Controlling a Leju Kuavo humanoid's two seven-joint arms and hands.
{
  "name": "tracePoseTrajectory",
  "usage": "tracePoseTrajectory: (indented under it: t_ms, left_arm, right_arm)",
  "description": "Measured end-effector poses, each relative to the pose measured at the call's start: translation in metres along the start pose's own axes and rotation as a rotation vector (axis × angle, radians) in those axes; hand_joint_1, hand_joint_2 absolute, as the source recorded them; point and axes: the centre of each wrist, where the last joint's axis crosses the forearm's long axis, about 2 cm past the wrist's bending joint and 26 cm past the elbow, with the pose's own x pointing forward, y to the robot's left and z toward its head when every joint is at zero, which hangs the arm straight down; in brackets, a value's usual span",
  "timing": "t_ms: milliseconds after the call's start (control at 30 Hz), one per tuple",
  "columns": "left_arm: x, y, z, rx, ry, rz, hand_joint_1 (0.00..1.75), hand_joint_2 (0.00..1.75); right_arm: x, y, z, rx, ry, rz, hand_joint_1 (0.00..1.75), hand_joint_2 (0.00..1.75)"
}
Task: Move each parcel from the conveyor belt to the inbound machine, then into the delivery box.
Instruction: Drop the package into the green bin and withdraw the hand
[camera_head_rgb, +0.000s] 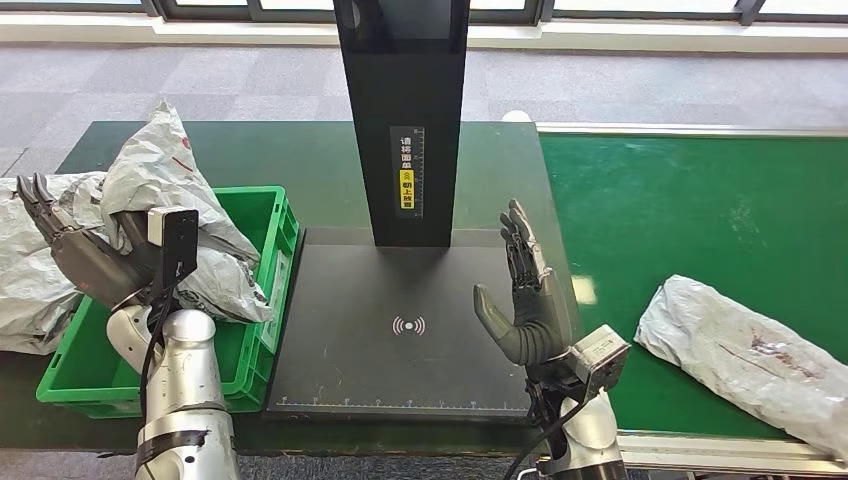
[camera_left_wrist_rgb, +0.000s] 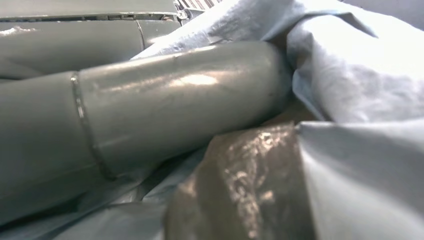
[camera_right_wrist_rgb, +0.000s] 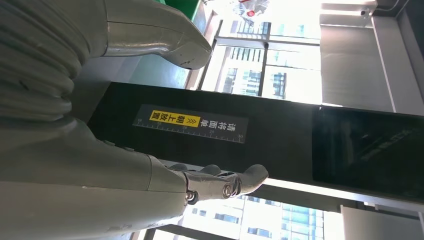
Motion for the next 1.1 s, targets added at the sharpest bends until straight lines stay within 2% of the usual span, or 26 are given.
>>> tracePoseTrajectory:
  t_ms: [1100]
  left_arm:
    - [0.0001, -0.0001, 0.0003, -0.002, -0.002, -0.003, 0.00, 0.00]
  right_arm:
    - [0.0000, 0.0002, 0.0009, 0.000, 0.002, 0.001, 0.00, 1.75]
